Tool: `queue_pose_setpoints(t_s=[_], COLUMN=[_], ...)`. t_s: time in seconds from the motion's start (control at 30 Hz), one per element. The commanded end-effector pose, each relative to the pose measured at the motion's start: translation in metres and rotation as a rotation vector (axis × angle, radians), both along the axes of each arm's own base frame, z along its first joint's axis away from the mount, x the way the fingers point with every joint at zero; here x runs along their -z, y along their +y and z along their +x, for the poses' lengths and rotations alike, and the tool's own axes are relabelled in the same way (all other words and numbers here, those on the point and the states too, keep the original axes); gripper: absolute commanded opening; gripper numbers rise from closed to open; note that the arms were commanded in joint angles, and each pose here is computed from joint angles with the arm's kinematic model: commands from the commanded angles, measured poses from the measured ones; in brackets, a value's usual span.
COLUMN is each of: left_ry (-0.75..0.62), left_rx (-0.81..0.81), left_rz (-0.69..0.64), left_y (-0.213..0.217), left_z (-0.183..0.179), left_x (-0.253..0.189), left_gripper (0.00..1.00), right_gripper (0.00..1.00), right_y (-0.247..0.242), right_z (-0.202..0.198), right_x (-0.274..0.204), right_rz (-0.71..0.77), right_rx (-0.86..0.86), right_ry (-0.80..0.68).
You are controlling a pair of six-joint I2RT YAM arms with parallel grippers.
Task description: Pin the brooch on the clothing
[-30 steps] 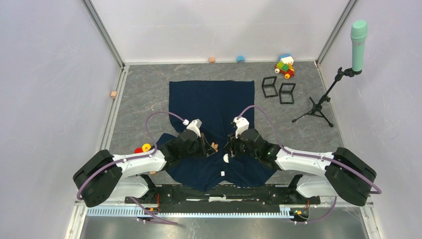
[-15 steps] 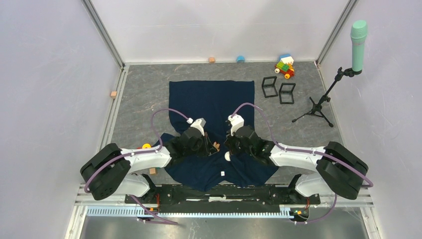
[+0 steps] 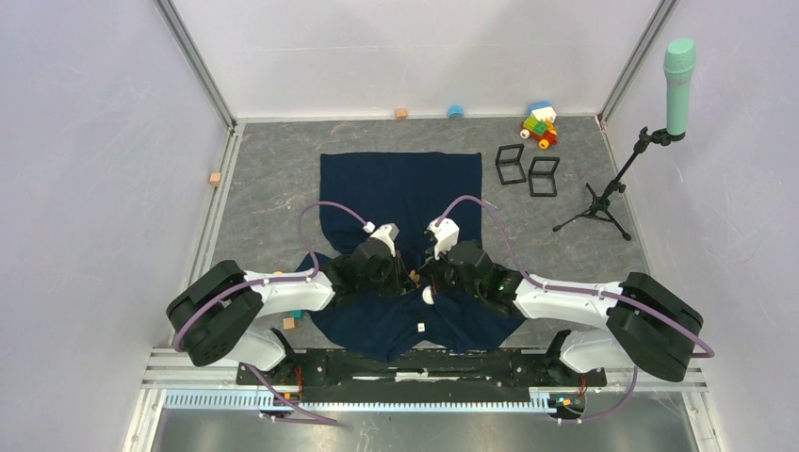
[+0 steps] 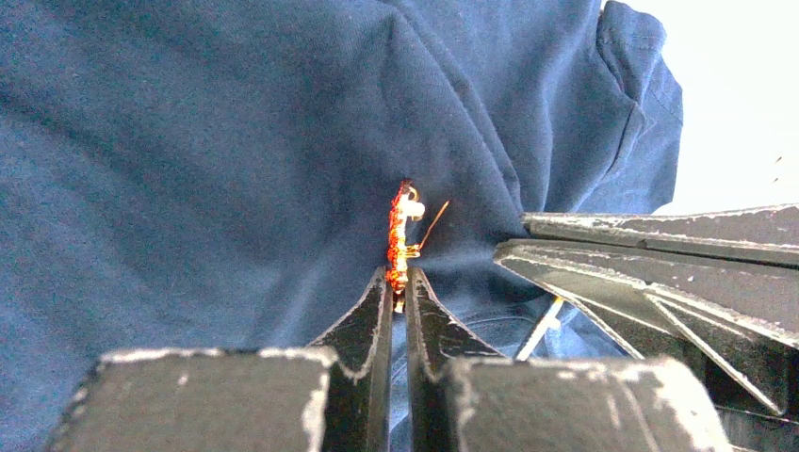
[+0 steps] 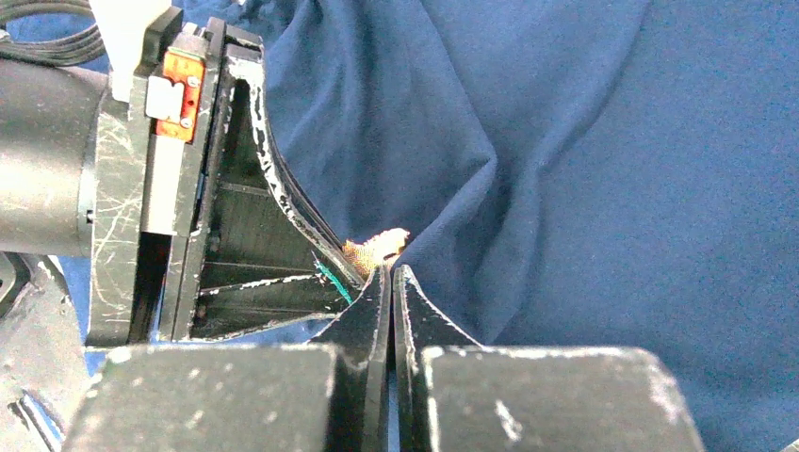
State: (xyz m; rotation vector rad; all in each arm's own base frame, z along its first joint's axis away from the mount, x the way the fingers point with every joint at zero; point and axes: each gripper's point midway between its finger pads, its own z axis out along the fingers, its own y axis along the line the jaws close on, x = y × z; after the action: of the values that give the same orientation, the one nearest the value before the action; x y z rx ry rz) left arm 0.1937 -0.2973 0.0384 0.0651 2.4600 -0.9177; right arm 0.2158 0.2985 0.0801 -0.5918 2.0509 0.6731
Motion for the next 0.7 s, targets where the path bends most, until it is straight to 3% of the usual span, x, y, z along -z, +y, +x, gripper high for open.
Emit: queue_pose_setpoints(t_s=[0.0,0.4,0.67], left_ry=[-0.055,-0.094,-0.169], left_rx=[0.035,-0.006,-0.051], left_rz=[-0.011,-0.018,-0.108], left_y=[-0.012,-0.005,-0.002], left_z=[0.007,0.011,0.016], left_x=[-0.013,-0.018,-0.032], left_gripper=[0.02,0.02,0.02], right_gripper=[0.0,0.0,0.0], right_y=[0.012,0.008,0.011], right_z=[0.0,-0.018,-0.038], right_x=[-0.014,0.02,0.029], right_rz=[0.036,-0.037,0.005], right_rx=[-0.049,-0.088,-0.135], right_ry=[-0.045,0.037,0.103])
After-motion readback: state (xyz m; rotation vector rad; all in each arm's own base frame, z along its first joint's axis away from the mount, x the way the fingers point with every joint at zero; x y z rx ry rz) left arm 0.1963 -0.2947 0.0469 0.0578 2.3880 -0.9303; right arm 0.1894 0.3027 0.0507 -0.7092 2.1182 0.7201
